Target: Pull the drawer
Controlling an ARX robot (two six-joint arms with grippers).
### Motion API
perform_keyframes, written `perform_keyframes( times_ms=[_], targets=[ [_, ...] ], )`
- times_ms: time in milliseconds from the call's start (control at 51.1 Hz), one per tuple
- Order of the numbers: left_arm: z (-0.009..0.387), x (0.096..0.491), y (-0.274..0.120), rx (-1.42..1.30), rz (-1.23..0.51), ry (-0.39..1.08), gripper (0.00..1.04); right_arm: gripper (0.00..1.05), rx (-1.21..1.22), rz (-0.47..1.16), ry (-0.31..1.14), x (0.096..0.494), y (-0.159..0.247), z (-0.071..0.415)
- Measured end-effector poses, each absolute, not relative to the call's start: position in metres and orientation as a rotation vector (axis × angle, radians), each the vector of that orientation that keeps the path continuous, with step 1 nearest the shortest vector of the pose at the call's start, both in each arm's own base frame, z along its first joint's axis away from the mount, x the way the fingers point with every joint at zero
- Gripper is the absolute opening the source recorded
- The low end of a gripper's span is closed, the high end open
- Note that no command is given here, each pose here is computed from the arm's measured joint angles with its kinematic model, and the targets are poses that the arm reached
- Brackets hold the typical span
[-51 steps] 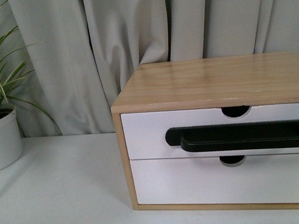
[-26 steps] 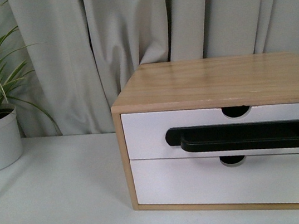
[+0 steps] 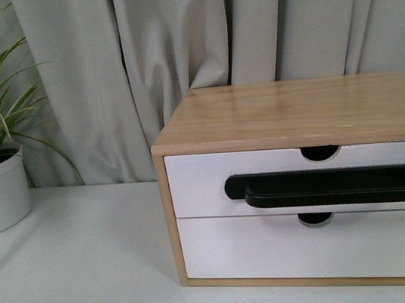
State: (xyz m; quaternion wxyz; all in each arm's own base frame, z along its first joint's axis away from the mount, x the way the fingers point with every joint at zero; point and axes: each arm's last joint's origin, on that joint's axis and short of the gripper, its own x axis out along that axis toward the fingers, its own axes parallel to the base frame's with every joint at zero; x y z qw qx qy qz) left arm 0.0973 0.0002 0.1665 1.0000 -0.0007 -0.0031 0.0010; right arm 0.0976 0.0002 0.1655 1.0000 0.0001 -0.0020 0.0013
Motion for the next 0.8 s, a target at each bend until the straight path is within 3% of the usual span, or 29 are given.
perform_keyframes(
  times_ms=[313, 529, 803],
  targets=[
    [0.166, 0.097, 0.000, -0.006, -0.003, -0.002, 0.98, 0.96, 0.000, 0.003, -0.004, 0.098, 0.000, 0.166],
    [0.171, 0.107, -0.005, -0.097, -0.195, 0.203, 0.98, 0.96, 0.057, 0.044, 0.130, 0.103, 0.000, 0.162],
    [0.201, 0.129, -0.023, 0.054, -0.482, 0.188, 0.98, 0.96, -0.187, 0.277, 0.191, 0.119, 0.007, 0.180]
  ],
)
